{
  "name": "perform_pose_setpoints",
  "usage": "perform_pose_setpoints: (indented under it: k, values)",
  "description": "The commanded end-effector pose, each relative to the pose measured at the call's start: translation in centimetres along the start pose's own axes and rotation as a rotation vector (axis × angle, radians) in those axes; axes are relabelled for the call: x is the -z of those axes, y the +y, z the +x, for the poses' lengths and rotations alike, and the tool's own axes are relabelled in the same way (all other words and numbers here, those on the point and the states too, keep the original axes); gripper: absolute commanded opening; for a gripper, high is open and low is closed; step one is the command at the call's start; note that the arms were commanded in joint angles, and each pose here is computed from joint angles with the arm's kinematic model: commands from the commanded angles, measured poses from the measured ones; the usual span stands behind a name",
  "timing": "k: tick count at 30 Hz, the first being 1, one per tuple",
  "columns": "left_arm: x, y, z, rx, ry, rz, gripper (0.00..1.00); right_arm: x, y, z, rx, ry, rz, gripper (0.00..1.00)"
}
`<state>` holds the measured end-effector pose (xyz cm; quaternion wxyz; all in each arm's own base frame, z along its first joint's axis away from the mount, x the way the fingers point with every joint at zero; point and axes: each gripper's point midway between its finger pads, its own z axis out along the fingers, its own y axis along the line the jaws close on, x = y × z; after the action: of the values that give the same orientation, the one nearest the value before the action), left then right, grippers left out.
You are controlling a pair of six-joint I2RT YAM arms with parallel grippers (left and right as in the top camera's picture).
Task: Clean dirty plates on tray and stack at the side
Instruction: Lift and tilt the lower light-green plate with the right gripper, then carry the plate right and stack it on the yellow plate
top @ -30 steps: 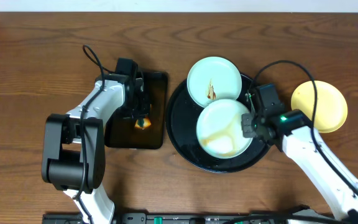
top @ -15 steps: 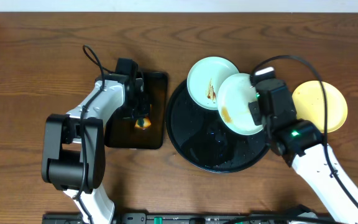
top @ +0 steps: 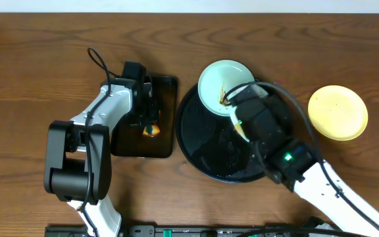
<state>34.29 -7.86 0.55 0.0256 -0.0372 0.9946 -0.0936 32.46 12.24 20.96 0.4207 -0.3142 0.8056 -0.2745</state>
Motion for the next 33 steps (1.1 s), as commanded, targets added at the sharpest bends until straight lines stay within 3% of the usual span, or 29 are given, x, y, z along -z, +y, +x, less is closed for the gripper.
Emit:
perform_pose_setpoints:
  k: [1,7,15,25,33]
  values:
    - [-0.5,0.0,0.9,-0.011,0.034,0.005,0.08,1.4,-0.6,-1.4,0.084,-0.036,0.049,0.01]
    - [-0.5,0.0,0.9,-0.011,0.034,0.006,0.09,1.8,-1.2,-1.3,0.141,-0.021,0.104,0.01]
    - [-0.5,0.0,0.9,-0.011,0.034,0.005,0.09,1.6,-1.2,-1.9,0.062,-0.046,0.091,0.01]
    - [-0.5,0.0,0.9,-0.010,0.034,0.005,0.08,-1.7,-7.6,2.3,-0.339,0.073,0.240,0.01]
    - [-0.5,0.0,0.9,-0.010,0.035,0.005,0.08,-5.9,-14.6,10.7,-0.777,0.175,0.276,0.01]
